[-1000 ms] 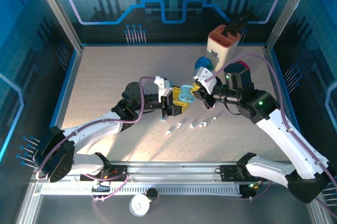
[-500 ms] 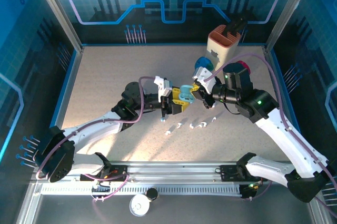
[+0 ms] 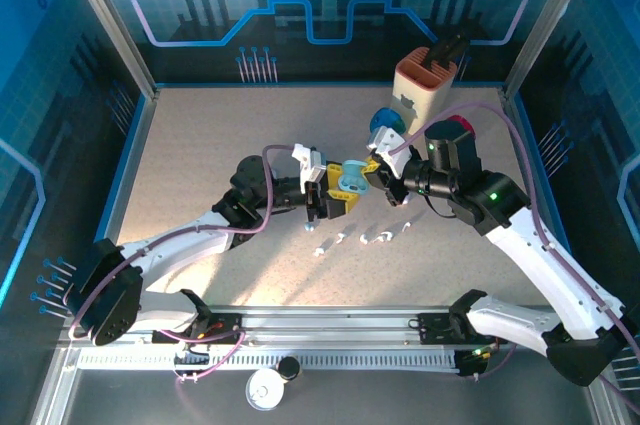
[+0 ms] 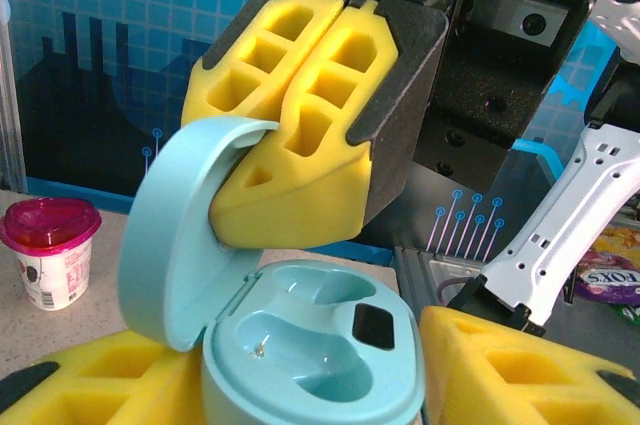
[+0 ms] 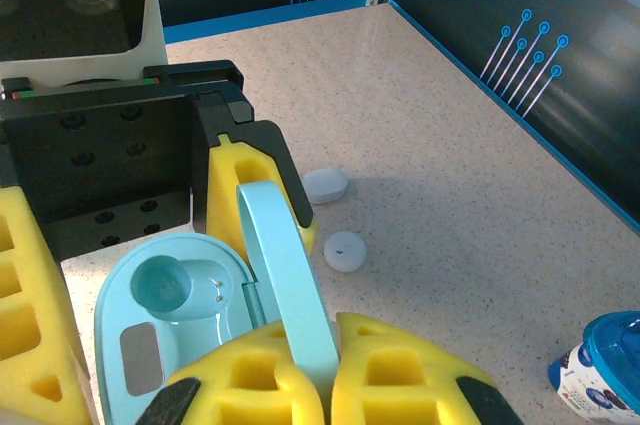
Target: Insert the wireless bluetooth earbuds into the charging case
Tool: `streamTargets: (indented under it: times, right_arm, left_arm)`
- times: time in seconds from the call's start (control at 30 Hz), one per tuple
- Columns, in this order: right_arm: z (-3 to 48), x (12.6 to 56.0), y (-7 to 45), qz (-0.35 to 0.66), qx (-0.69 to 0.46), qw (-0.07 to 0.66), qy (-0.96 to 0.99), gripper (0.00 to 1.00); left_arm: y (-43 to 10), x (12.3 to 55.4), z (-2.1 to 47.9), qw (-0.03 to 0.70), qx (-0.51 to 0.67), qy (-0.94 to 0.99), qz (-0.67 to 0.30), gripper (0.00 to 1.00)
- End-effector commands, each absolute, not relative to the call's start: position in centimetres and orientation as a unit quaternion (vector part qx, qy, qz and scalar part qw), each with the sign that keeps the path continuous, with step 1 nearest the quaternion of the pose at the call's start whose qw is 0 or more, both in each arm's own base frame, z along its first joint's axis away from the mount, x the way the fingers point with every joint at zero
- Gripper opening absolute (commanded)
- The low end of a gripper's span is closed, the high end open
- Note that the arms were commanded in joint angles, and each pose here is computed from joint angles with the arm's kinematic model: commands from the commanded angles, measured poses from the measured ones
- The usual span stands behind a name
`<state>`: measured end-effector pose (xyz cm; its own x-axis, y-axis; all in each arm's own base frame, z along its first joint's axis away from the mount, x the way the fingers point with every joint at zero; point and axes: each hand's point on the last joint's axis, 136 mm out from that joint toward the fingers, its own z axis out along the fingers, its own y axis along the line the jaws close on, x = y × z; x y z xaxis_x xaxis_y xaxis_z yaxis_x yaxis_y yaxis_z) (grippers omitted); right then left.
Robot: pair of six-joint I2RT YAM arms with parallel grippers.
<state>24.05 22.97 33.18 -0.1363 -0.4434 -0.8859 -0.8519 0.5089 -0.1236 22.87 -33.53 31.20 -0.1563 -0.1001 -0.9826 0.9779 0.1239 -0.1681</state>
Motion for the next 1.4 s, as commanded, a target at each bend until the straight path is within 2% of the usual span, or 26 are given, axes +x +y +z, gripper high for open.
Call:
streamTargets:
  times: [0.0,0.1,0.27,0.6,1.13,1.23,1.3,1.37]
  right_arm:
    - [34.2,23.8,23.1,0.218,-0.442,0.499,0.712,0.00]
    - [34.2,23.8,23.0,0.220,-0.439,0.498,0.715,0.00]
    - [34.4,24.1,22.9,0.223,-0.430,0.501,0.717,0.00]
    - [34.0,24.1,23.0,0.227,-0.435,0.493,0.718,0.00]
    - [33.2,23.8,23.2,0.231,-0.442,0.480,0.722,0.00]
    - [33.3,23.8,23.1,0.231,-0.441,0.481,0.721,0.00]
    - [33.4,23.8,23.1,0.232,-0.441,0.482,0.721,0.00]
    - [33.4,23.7,23.1,0.233,-0.441,0.481,0.721,0.00]
  left_arm:
    - [-33.6,22.9,30.9,0.519,0.403,0.542,-0.524,0.58]
    - [-33.6,22.7,31.0,0.519,0.407,0.539,-0.524,0.67]
    - [-33.5,22.6,30.9,0.520,0.411,0.536,-0.522,0.67]
    - [-33.7,22.7,31.3,0.521,0.410,0.535,-0.524,0.50]
    - [-33.6,22.6,31.5,0.521,0.408,0.532,-0.528,0.37]
    - [-33.6,22.7,31.5,0.523,0.407,0.531,-0.528,0.38]
    - [-33.6,22.7,31.4,0.523,0.406,0.532,-0.528,0.49]
    - [-33.6,22.7,31.4,0.523,0.406,0.532,-0.527,0.52]
